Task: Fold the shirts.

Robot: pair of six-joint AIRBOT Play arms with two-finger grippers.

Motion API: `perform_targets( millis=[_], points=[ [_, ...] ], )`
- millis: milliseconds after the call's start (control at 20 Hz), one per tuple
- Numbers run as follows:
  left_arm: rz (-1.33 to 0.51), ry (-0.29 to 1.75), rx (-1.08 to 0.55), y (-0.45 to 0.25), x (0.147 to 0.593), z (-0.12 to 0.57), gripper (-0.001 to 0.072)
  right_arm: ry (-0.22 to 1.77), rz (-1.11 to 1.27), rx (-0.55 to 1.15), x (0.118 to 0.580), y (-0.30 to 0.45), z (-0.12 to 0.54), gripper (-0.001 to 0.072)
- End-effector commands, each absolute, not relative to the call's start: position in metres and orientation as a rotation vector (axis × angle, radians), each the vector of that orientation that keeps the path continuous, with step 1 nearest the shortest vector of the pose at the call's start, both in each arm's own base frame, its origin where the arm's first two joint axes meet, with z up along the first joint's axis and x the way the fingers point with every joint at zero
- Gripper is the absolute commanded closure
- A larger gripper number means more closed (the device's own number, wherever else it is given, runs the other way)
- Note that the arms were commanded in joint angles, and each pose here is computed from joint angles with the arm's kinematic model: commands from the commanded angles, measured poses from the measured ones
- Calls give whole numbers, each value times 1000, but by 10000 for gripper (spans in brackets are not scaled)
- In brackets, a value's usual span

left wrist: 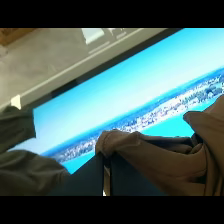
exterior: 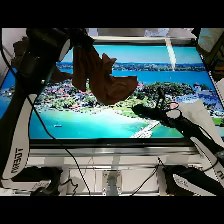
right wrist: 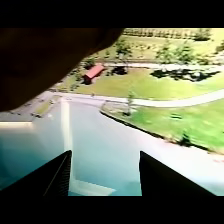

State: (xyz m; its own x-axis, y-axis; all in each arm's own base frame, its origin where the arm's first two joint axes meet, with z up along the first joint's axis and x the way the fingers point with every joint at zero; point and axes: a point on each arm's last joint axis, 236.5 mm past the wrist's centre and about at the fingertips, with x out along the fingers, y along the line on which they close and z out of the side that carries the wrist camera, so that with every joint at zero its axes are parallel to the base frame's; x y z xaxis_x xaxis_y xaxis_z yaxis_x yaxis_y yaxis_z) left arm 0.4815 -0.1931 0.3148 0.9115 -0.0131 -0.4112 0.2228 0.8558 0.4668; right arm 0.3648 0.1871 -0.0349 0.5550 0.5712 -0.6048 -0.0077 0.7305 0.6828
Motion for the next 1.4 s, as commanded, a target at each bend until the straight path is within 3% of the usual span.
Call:
perform_targets(
  millis=[0, 150, 200, 400, 600, 1350],
  points=[
    [-115, 461, 530, -186, 475, 307, 688, 658, 328, 910, 430, 176, -10, 252],
    [-116, 456, 534, -186, 476, 308, 688, 607, 273, 942, 467, 159, -9, 257],
    [-116, 450, 533, -186, 477, 309, 688, 609, 268, 951, 475, 159, -11, 290],
    [-117, 435, 534, -187, 478, 312, 688, 697, 293, 1044, 499, 182, -39, 300],
    [-120, 435, 552, -186, 479, 312, 688, 802, 282, 988, 497, 188, -70, 410],
    [-104, 440, 547, -178, 482, 312, 688, 967, 161, 960, 470, 206, -104, 413]
  ],
)
